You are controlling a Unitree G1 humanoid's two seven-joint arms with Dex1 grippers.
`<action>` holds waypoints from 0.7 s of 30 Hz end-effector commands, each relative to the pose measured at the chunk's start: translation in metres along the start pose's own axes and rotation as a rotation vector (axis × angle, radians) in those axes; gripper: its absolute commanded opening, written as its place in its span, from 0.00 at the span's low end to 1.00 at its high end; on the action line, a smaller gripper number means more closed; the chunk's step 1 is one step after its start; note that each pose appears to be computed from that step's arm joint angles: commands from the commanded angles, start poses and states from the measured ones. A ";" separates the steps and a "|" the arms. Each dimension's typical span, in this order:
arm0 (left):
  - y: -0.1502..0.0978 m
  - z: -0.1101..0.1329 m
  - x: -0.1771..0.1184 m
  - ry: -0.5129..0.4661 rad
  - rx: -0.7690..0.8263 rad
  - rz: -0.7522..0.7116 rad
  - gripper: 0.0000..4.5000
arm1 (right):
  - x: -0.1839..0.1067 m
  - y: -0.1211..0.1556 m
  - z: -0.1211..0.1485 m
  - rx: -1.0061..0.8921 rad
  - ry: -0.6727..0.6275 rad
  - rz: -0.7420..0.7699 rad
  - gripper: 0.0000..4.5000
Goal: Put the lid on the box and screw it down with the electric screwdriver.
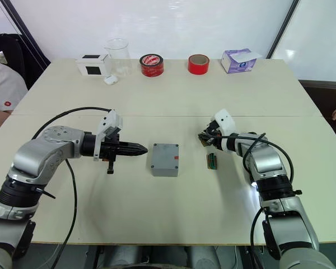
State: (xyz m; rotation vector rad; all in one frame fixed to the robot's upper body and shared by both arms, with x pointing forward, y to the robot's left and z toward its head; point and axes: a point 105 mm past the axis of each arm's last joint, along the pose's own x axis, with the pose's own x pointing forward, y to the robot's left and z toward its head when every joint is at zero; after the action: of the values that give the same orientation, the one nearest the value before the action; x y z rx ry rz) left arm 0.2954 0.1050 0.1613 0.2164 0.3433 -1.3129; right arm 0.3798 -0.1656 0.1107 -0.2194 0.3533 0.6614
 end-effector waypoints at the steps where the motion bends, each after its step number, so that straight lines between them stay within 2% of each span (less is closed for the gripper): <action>1: -0.001 0.010 -0.004 -0.023 0.041 0.006 0.00 | -0.003 -0.003 0.017 -0.024 -0.059 -0.013 0.02; 9: 0.000 0.006 -0.005 -0.017 0.033 0.009 0.00 | -0.004 -0.003 0.019 -0.020 -0.065 -0.014 0.02; 21: 0.002 0.003 -0.007 -0.022 0.018 0.008 0.00 | -0.022 -0.003 0.049 -0.004 -0.160 -0.043 0.02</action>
State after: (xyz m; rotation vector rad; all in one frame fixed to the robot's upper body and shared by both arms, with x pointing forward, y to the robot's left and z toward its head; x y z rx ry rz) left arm 0.2970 0.1086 0.1585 0.2116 0.3466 -1.3051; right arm 0.3785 -0.1665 0.1376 -0.1720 0.2836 0.6330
